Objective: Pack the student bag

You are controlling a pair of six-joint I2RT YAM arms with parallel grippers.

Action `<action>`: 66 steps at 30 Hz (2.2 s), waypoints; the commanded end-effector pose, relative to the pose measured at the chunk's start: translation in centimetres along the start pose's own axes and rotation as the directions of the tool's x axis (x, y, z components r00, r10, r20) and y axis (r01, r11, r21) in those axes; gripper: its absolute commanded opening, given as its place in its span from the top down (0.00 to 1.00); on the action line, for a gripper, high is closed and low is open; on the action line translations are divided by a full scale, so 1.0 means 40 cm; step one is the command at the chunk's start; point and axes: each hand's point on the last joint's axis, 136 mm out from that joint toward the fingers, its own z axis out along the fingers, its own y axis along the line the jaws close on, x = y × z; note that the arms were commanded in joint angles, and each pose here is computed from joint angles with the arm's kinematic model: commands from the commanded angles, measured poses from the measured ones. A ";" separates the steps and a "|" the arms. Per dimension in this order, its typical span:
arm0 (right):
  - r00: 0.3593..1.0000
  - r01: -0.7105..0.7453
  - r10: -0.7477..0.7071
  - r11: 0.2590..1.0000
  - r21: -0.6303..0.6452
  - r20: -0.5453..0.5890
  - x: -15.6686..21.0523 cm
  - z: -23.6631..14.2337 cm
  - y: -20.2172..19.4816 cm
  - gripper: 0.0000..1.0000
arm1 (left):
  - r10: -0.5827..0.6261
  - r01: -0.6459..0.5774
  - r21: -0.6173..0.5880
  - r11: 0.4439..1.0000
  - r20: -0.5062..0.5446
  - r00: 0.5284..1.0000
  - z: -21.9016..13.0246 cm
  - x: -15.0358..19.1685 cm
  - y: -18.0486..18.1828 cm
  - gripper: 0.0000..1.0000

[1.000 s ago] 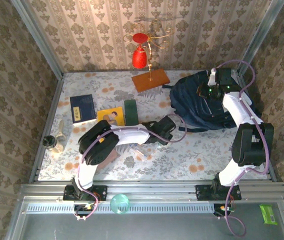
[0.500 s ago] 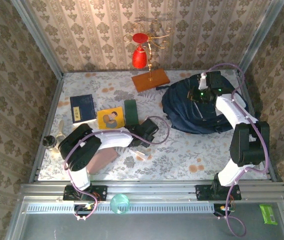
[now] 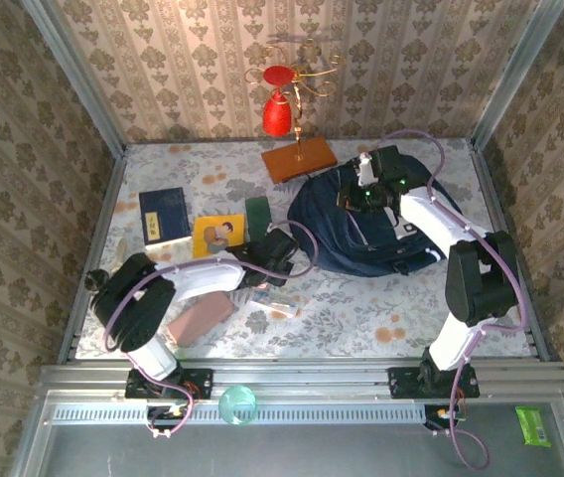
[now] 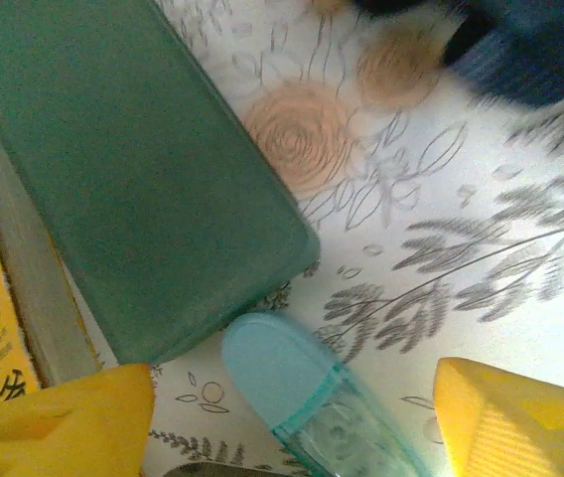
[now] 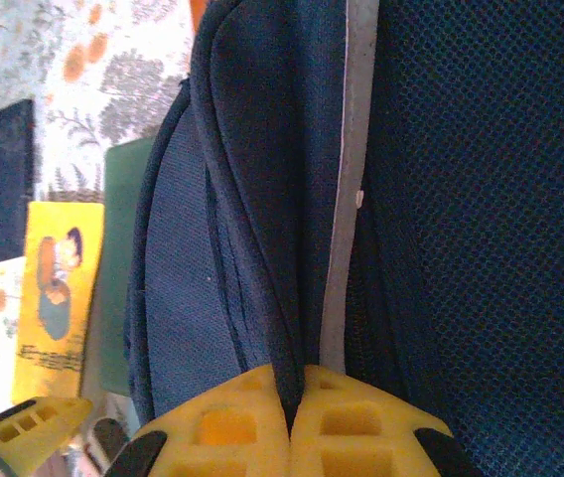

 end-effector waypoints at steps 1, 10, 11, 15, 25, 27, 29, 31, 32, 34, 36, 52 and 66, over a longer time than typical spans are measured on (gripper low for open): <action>0.997 0.014 -0.007 0.996 -0.085 0.077 -0.079 -0.061 0.072 1.00 | -0.132 0.115 0.174 0.978 0.089 0.987 -0.054 -0.082 -0.048 0.19; 0.996 -0.039 0.053 0.984 -0.174 0.073 -0.093 -0.077 0.099 1.00 | -0.431 0.329 0.556 0.763 0.059 0.900 -0.113 -0.208 -0.124 0.08; 0.995 -0.046 0.061 0.980 -0.192 0.074 -0.096 -0.079 0.106 1.00 | -0.442 0.339 0.567 0.750 0.049 0.895 -0.109 -0.211 -0.125 0.08; 0.993 -0.060 0.082 0.969 -0.240 0.084 -0.114 -0.091 0.130 1.00 | -0.441 0.360 0.565 0.742 0.008 0.897 -0.077 -0.210 -0.131 0.15; 0.983 -0.081 0.135 0.926 -0.369 0.123 -0.152 -0.140 0.184 1.00 | -0.502 0.412 0.608 0.679 -0.025 0.865 -0.027 -0.257 -0.158 0.16; 0.979 -0.108 0.171 0.896 -0.431 0.110 -0.155 -0.139 0.204 1.00 | -0.517 0.410 0.643 0.646 -0.026 0.855 -0.029 -0.286 -0.173 0.22; 0.976 -0.128 0.194 0.881 -0.456 0.101 -0.155 -0.132 0.209 1.00 | -0.527 0.402 0.664 0.630 -0.014 0.849 -0.035 -0.311 -0.179 0.32; 0.976 -0.135 0.197 0.882 -0.451 0.093 -0.152 -0.123 0.203 1.00 | -0.535 0.397 0.666 0.631 0.003 0.845 -0.040 -0.326 -0.170 0.46; 0.977 -0.138 0.196 0.886 -0.443 0.088 -0.148 -0.117 0.197 1.00 | -0.536 0.392 0.667 0.634 0.013 0.844 -0.045 -0.333 -0.162 0.53; 0.982 -0.119 0.168 0.904 -0.411 0.084 -0.140 -0.108 0.183 0.98 | -0.537 0.394 0.661 0.638 0.016 0.843 -0.055 -0.332 -0.137 0.70; 0.991 -0.078 0.109 0.943 -0.324 0.079 -0.124 -0.100 0.149 0.89 | -0.554 0.402 0.665 0.629 0.021 0.832 -0.077 -0.332 -0.103 0.87; 0.820 0.494 -0.487 0.868 0.057 0.302 0.087 -0.280 0.127 0.21 | -0.744 0.544 0.731 0.411 -0.076 0.664 -0.299 -0.379 0.105 1.00; 0.387 0.899 -0.896 0.419 0.130 0.216 0.265 -0.160 0.085 0.11 | -0.673 0.582 0.692 0.427 -0.187 0.715 -0.294 -0.347 0.194 1.00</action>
